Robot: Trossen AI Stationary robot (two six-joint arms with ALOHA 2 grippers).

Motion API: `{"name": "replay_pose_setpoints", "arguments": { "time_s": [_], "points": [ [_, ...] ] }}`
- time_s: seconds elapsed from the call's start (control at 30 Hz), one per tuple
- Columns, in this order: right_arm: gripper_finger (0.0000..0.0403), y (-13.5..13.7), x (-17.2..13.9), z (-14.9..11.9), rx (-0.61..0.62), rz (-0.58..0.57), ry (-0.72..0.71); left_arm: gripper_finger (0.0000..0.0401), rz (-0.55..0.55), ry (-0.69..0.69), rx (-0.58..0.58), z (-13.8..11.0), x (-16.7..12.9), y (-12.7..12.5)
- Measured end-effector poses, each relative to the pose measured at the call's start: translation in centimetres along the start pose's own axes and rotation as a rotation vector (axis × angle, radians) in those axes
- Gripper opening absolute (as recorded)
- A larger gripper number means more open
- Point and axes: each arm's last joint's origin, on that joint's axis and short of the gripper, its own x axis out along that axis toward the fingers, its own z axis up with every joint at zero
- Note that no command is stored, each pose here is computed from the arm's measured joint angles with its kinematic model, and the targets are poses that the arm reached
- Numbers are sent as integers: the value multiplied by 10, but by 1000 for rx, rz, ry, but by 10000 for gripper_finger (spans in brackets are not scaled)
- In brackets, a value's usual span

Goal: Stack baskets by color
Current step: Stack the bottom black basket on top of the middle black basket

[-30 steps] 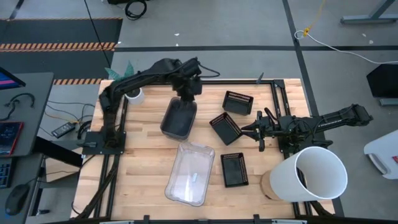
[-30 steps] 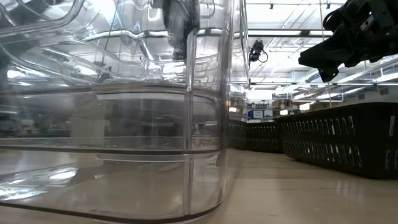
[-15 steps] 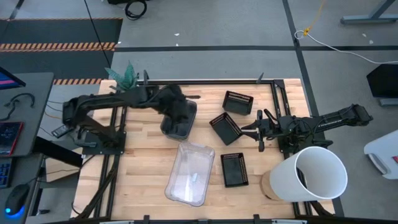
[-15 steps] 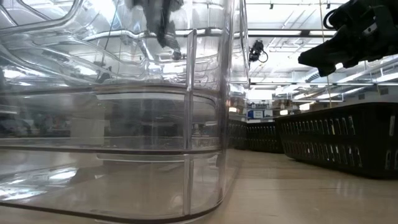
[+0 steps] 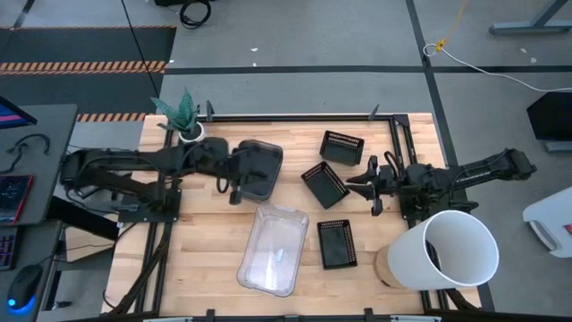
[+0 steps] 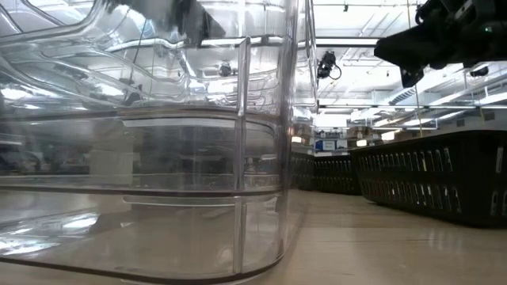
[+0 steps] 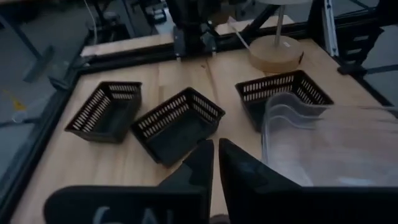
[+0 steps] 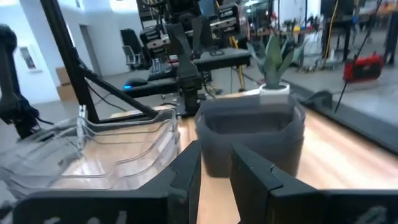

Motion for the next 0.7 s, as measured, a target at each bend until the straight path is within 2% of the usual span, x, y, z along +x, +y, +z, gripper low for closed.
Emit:
{"name": "replay_pose_setpoints", "arguments": {
  "time_s": [0.2,0.37,0.5,0.7],
  "points": [
    [85,1,8,-10,133,-1,79,13,36,-65,59,-23,-20,-7],
    [83,4,24,-17,143,0,201,5,99,-165,89,-34,-41,-11],
    [80,8,42,-20,109,-38,359,9,171,-208,99,-40,-56,-12],
    [79,16,70,-21,61,-100,604,6,198,-295,120,-51,-78,-17]
  ]
}}
